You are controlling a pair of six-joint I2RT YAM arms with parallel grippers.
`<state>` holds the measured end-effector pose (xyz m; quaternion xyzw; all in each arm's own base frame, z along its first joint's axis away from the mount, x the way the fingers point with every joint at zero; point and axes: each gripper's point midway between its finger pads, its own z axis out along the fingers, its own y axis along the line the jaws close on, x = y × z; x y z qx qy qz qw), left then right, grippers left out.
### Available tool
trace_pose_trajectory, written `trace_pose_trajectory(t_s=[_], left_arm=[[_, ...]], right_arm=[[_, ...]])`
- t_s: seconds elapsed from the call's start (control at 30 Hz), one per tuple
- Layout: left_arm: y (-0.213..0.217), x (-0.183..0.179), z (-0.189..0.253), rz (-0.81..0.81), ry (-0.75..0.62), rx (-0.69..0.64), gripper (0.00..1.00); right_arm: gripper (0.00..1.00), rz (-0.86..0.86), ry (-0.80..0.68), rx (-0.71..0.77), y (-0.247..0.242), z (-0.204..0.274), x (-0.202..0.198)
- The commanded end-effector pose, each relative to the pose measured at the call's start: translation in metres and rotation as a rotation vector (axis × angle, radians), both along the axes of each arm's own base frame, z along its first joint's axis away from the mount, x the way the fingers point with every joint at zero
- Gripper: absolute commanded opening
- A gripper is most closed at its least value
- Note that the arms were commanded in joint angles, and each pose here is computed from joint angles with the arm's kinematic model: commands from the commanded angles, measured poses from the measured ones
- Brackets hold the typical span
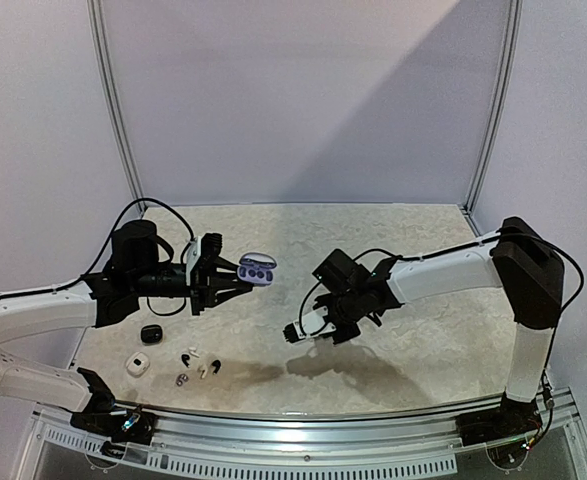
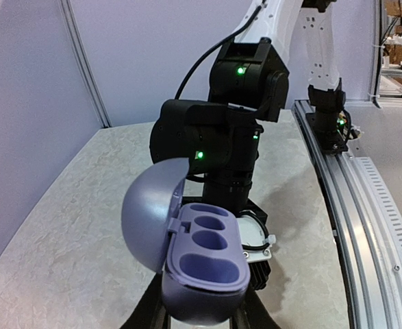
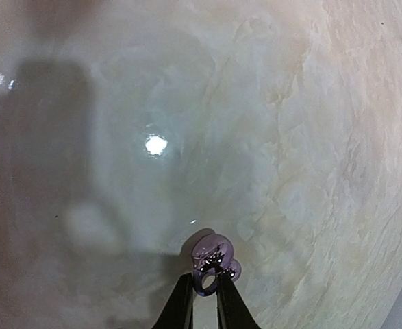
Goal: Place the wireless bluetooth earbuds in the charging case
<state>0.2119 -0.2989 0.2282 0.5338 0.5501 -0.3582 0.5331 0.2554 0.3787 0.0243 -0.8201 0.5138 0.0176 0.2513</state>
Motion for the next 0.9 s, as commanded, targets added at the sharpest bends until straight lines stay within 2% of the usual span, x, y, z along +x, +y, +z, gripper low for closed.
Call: trace_pose_trajectory(t_s=[0.0,0.47,0.87], left_arm=[[0.000,-0.002,0.000,-0.004,-0.006,-0.001,0.00],[0.001,-0.003,0.000,-0.002,-0.003,-0.004,0.00],[0.001,-0.003,-0.001,-0.001,-0.008,-0.005,0.00]], right_arm=[[0.14,-0.016,-0.029,0.014,0.008,0.000,0.012],[0.13,-0.003,-0.023,0.013,0.016,-0.002,0.016],[0.07,0.011,-0.037,0.006,0.022,-0.003,0.021]])
